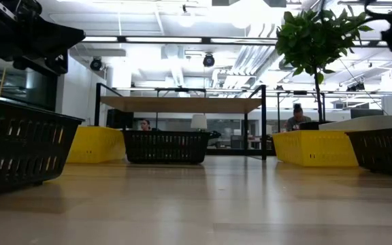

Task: Stack baskets on shelf by color
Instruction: Stack the middle black bin on the top black bin

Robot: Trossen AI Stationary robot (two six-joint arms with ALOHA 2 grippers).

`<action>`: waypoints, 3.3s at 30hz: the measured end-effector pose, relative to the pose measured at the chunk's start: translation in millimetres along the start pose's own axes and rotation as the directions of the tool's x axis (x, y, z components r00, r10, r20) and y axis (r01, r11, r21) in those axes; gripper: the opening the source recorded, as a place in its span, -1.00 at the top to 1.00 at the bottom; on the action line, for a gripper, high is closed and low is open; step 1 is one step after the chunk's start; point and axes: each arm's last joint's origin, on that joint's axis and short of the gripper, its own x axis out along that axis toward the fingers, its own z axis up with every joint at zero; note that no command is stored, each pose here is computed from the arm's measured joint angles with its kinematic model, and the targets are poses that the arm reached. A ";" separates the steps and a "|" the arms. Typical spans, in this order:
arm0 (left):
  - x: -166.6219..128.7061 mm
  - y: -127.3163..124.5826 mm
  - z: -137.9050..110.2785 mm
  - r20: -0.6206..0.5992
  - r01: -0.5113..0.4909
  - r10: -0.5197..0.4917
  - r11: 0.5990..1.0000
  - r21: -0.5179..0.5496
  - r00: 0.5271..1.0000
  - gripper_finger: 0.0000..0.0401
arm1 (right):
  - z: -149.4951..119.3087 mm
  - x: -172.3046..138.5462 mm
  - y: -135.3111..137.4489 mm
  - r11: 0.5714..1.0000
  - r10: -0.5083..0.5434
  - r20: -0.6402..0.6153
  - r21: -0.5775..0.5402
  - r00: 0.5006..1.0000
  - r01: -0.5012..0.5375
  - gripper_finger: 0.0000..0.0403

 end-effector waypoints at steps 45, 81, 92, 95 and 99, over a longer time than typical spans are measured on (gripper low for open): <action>0.0 0.0 0.0 0.000 0.001 -0.001 1.000 0.000 1.000 1.00 | -25.9 78.9 29.3 0.898 -0.419 0.229 0.249 0.879 0.363 0.17; 0.0 0.0 0.0 0.000 0.000 0.000 1.000 0.000 1.000 1.00 | -36.2 -19.4 95.7 0.973 0.052 0.454 -0.224 0.889 0.058 1.00; 0.0 0.0 0.0 0.000 0.000 0.000 1.000 0.000 1.000 1.00 | 32.8 -26.1 164.9 0.914 0.387 0.742 -0.388 0.547 -0.120 1.00; 0.0 0.0 0.1 0.000 0.001 -0.001 1.000 0.000 1.000 1.00 | 62.1 -21.5 177.9 0.908 0.418 0.776 -0.367 0.472 -0.202 1.00; 0.0 0.0 0.0 0.000 0.001 -0.001 1.000 0.000 1.000 1.00 | 104.1 -14.2 183.6 0.878 0.471 0.771 -0.365 0.428 -0.309 1.00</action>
